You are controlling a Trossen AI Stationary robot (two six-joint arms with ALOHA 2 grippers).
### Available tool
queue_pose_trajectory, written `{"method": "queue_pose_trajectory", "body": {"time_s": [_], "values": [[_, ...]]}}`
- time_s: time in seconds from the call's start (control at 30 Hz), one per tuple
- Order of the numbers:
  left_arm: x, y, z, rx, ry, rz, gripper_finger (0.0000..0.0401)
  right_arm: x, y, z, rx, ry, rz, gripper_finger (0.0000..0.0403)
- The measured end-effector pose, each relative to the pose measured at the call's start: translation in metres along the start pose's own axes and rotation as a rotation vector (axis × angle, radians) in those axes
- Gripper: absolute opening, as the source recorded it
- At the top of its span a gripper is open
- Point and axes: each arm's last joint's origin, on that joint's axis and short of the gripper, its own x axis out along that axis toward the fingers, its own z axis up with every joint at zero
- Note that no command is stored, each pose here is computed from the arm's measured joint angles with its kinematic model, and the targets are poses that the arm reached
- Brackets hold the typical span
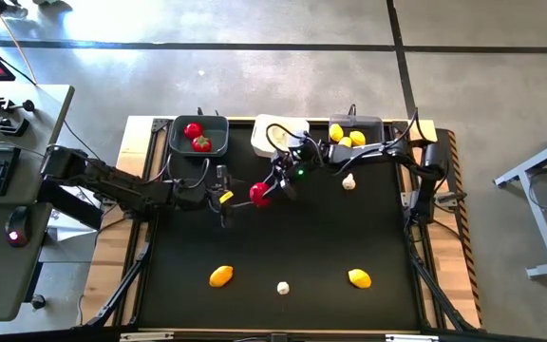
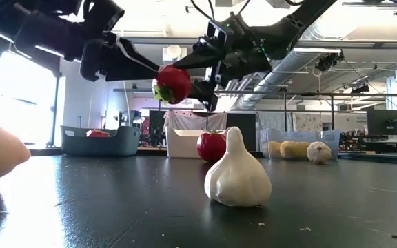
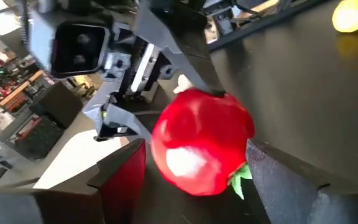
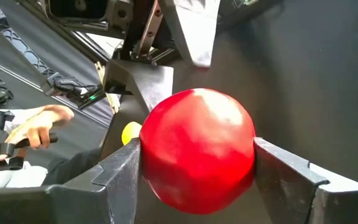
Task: Sort produce into baskets
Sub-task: Put the bottom red tomato into the gray bin
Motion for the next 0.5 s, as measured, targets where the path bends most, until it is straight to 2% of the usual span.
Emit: {"method": "queue_pose_trajectory", "body": {"time_s": [0.27,0.5], "values": [[-0.0006,-0.0048,0.0045,0.065,0.0,-0.03,0.0267,0.0017,0.0035,0.0028,0.034,-0.025,0.02,0.0252],[-0.0012,-0.0056,0.0054,0.095,0.002,-0.013,0.0267,0.0061,0.0096,0.002,0.032,-0.027,0.041,0.0252]]}}
